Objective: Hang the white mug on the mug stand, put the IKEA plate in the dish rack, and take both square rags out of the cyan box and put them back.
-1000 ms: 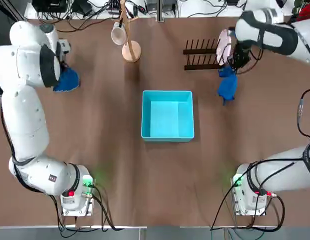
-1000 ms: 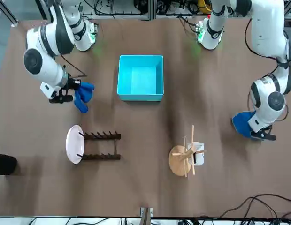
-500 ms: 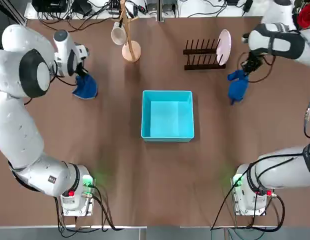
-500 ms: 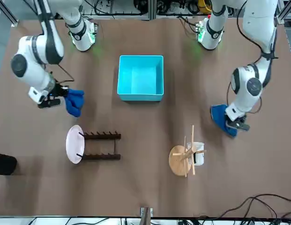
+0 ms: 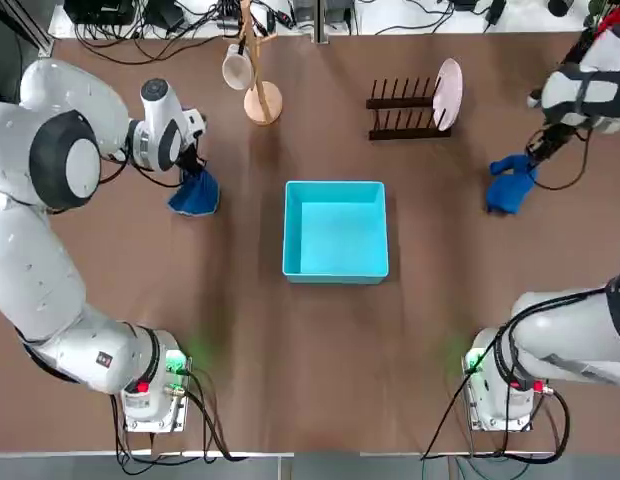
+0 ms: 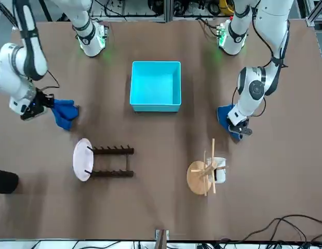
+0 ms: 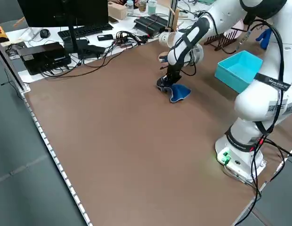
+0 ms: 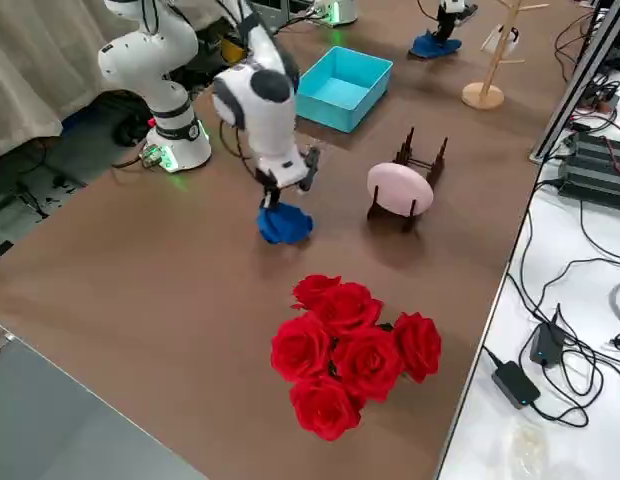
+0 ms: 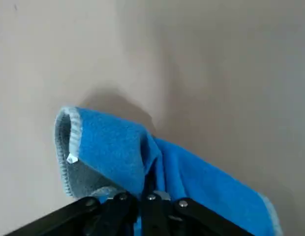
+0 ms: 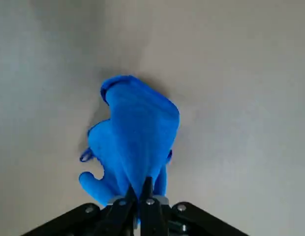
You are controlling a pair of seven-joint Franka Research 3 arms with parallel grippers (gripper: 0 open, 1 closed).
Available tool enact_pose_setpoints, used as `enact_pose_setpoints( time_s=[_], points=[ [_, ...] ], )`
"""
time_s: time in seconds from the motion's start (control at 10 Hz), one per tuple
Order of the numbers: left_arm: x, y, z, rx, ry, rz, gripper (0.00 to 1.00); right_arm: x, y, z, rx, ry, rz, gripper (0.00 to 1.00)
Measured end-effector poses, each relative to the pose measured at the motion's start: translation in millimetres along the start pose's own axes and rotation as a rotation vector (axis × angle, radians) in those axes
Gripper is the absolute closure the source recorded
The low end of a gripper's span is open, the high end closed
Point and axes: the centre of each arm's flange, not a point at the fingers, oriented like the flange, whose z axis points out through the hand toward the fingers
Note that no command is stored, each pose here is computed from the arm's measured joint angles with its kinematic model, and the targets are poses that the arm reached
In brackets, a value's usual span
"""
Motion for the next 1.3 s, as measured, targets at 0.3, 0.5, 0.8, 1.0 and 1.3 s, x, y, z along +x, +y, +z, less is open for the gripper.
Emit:
enact_pose_setpoints(
  time_s=[0.3,0.5,0.8,1.0,1.3],
  points=[
    [-37.6,-122.7,4.3,0.001,-0.088,0.125,0.96,7.9,-10.2,40.7,-0.005,0.009,-0.038,0.96],
    [-85.7,-242.2,-5.8,0.029,-0.088,0.226,0.96,37.0,-49.0,55.0,-0.006,0.006,-0.019,0.96],
    [-91.6,-334.8,-46.3,0.111,-0.105,0.359,0.96,89.4,-156.3,60.8,-0.034,0.012,0.101,0.96],
    [-44.0,-336.8,-64.0,0.145,-0.106,0.407,0.96,106.9,-226.3,62.5,-0.048,0.019,0.186,0.96],
    [35.1,-267.3,-137.0,0.040,-0.119,0.357,0.96,114.5,-294.2,64.6,-0.059,0.035,0.255,0.96]
  ],
)
